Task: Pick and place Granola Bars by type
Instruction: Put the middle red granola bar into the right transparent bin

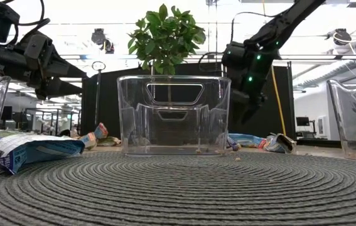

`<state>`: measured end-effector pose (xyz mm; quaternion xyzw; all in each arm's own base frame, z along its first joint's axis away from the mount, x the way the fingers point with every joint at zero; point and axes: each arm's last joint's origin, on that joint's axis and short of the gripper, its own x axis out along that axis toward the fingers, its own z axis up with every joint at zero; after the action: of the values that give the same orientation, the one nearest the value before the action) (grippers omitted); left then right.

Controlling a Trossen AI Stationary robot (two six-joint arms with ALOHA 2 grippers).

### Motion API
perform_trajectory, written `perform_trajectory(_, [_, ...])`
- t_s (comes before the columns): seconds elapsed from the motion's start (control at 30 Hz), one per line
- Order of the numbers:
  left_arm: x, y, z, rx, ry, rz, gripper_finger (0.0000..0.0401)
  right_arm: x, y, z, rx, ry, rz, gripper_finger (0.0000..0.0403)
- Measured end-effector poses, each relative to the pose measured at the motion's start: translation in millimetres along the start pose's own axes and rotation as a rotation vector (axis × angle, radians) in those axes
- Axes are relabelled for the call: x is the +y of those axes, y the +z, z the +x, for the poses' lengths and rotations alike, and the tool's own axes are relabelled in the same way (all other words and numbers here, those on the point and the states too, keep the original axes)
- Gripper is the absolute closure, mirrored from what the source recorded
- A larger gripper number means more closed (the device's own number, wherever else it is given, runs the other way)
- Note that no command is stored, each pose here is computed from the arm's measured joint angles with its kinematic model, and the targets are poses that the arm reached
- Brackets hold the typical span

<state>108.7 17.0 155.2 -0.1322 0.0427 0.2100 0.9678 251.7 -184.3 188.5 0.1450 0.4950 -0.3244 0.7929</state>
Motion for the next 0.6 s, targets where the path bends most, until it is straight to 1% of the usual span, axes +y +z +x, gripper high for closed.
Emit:
perform_trajectory(0.27, [0.0,0.0,0.0,0.0,0.0,0.0,0.0022,4.2,-3.6,33.2,0.058,0.0,-0.04,0.009])
perform_trajectory(0.47, [0.0,0.0,0.0,0.0,0.0,0.0,0.0022,4.4,0.5,34.9,0.02,0.001,-0.045,0.009])
perform_trajectory(0.6, [0.0,0.0,0.0,0.0,0.0,0.0,0.0022,5.0,-0.5,39.2,0.029,-0.003,-0.066,0.009])
